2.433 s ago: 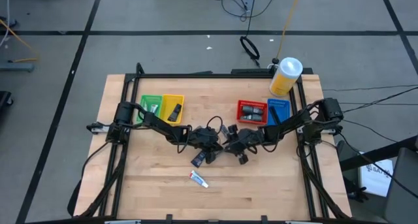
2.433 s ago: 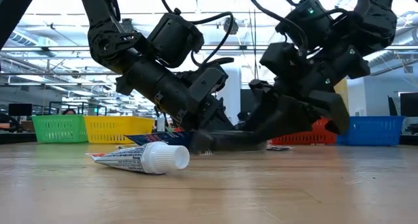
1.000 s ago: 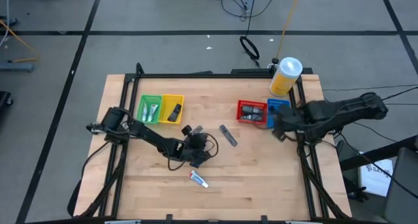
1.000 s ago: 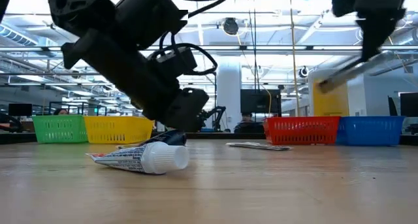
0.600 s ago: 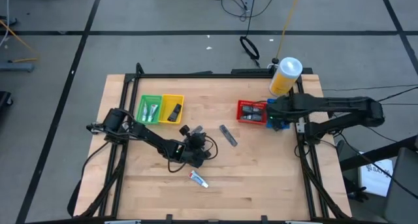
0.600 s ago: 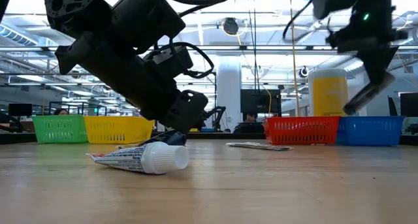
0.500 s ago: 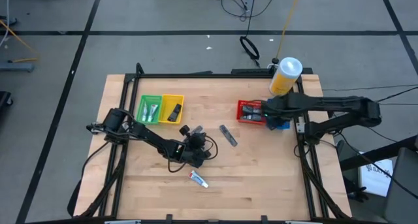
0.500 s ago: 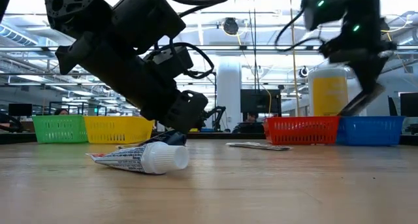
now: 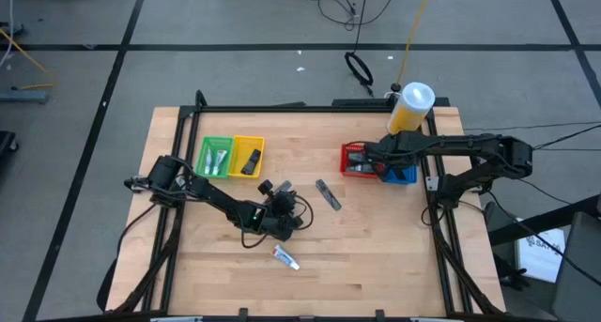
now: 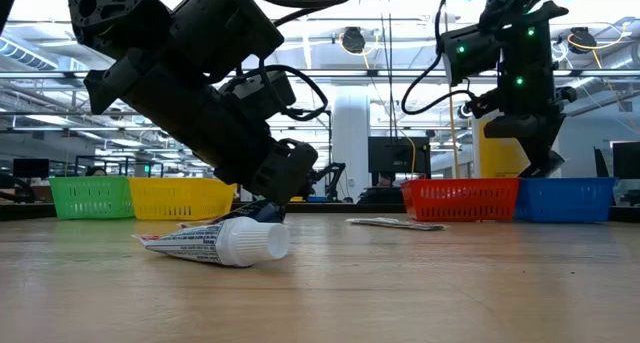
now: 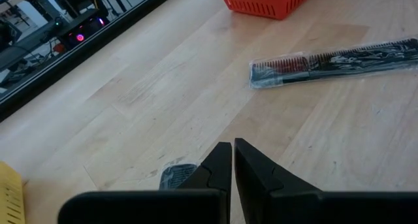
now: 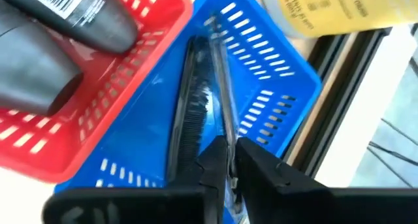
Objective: Pick & Place Travel size toiletries
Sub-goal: Put the comb into the blue bin, then put the toothpaste into the green bin
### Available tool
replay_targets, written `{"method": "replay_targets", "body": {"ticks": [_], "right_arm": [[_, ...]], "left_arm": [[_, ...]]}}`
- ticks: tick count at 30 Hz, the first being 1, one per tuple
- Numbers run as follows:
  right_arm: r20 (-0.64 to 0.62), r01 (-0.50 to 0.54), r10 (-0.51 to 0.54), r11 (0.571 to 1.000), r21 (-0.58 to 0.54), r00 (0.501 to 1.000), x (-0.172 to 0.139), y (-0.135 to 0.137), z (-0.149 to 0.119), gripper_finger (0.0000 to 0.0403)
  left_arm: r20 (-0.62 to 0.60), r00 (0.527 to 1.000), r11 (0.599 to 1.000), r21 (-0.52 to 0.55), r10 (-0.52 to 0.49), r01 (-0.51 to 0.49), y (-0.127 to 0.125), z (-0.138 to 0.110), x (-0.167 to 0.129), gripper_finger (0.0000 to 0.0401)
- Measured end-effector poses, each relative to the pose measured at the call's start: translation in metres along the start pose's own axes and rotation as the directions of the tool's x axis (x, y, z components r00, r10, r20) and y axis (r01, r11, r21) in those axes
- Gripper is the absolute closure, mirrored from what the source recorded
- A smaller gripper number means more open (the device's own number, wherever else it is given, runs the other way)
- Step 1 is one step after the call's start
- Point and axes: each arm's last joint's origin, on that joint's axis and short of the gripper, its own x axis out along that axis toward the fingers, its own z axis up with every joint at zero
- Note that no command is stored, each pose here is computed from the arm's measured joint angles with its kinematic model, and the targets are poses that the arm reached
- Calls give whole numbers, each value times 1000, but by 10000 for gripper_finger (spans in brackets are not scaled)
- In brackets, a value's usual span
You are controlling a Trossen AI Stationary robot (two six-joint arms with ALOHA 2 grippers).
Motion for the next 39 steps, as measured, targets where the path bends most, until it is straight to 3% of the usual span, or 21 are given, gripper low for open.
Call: {"method": "replay_targets", "body": {"ticks": [15,21,25,27,30,34,37,39], "right_arm": [[-7,12,-12,996,-86,1000,15,1,-11,251],[92,-68,76,995,-79,993,0,-11,-15,223],[252,-193,207,978,-76,945,-18,-11,-19,226],[334,-285,310,951,-123,890,-30,-6,-20,230],[453,-400,469,883,-245,758,-50,9,-23,236],[560,-460,657,754,-469,505,-71,40,-32,241],[594,-436,743,666,-605,310,-71,67,-44,243],[594,-404,777,622,-671,209,-63,85,-53,243]], "left_arm": [[0,1000,1000,0,0,0,0,0,0,380],[0,1000,1000,0,0,0,0,0,0,380],[0,1000,1000,0,0,0,0,0,0,380],[0,1000,1000,0,0,0,0,0,0,380],[0,1000,1000,0,0,0,0,0,0,380],[1,1000,1000,-3,-1,1,0,0,0,380],[1,1000,1000,-6,-2,2,0,0,0,380],[1,1000,1000,-7,-2,2,0,0,0,380]]}}
